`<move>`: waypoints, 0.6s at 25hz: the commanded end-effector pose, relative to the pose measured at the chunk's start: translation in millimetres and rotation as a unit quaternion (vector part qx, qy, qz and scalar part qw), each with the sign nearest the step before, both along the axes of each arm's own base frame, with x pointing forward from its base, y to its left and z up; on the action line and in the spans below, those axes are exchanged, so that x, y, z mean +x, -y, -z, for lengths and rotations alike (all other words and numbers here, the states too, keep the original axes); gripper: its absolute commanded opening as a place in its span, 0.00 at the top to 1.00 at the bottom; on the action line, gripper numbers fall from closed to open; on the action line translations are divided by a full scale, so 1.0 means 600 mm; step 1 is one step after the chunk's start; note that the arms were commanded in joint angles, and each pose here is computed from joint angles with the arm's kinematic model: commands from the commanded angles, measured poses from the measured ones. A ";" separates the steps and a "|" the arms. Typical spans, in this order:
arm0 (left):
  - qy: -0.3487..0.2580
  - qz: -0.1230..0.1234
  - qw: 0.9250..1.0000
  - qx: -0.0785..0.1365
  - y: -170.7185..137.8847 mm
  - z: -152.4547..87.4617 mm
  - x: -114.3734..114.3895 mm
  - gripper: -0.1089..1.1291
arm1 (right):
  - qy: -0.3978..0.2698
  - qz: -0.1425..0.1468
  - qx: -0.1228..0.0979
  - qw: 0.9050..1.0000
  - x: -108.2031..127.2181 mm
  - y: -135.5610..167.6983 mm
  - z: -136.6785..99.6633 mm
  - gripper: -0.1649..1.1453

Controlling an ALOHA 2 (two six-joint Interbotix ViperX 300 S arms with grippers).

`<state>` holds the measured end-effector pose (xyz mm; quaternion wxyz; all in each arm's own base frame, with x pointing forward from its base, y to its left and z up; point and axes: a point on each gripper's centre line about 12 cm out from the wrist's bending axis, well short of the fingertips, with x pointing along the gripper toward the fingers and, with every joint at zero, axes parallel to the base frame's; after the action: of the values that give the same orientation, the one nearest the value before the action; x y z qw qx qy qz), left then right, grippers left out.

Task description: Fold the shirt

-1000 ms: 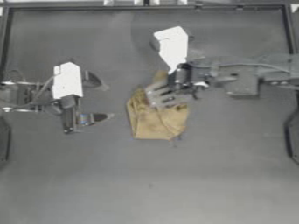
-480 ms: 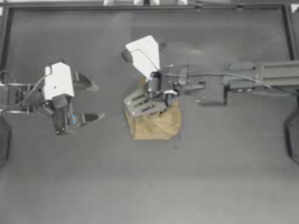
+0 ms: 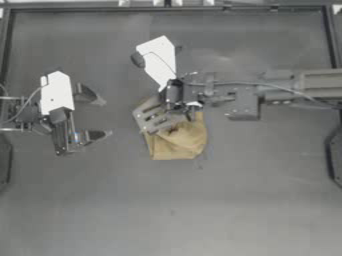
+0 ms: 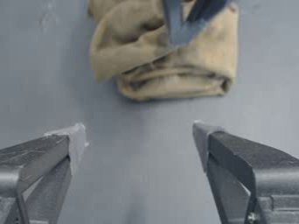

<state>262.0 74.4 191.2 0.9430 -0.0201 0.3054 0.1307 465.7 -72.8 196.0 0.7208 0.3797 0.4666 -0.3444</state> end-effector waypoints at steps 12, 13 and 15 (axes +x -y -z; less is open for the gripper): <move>0.039 -0.001 0.999 0.006 -0.020 -0.053 0.074 0.09 | 0.101 -0.050 -0.078 0.991 -0.093 -0.041 -0.150 0.17; 0.038 -0.001 0.999 0.007 -0.025 -0.054 0.087 0.09 | 0.112 -0.051 -0.078 0.989 -0.103 -0.042 -0.154 0.17; 0.036 0.000 0.999 0.009 -0.032 -0.054 0.114 0.09 | 0.134 -0.055 -0.080 0.986 -0.123 -0.044 -0.159 0.17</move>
<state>317.8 90.0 211.3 0.9483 -0.0198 0.2879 0.1319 402.9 -46.8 268.8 0.8042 0.3310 0.3907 -0.3018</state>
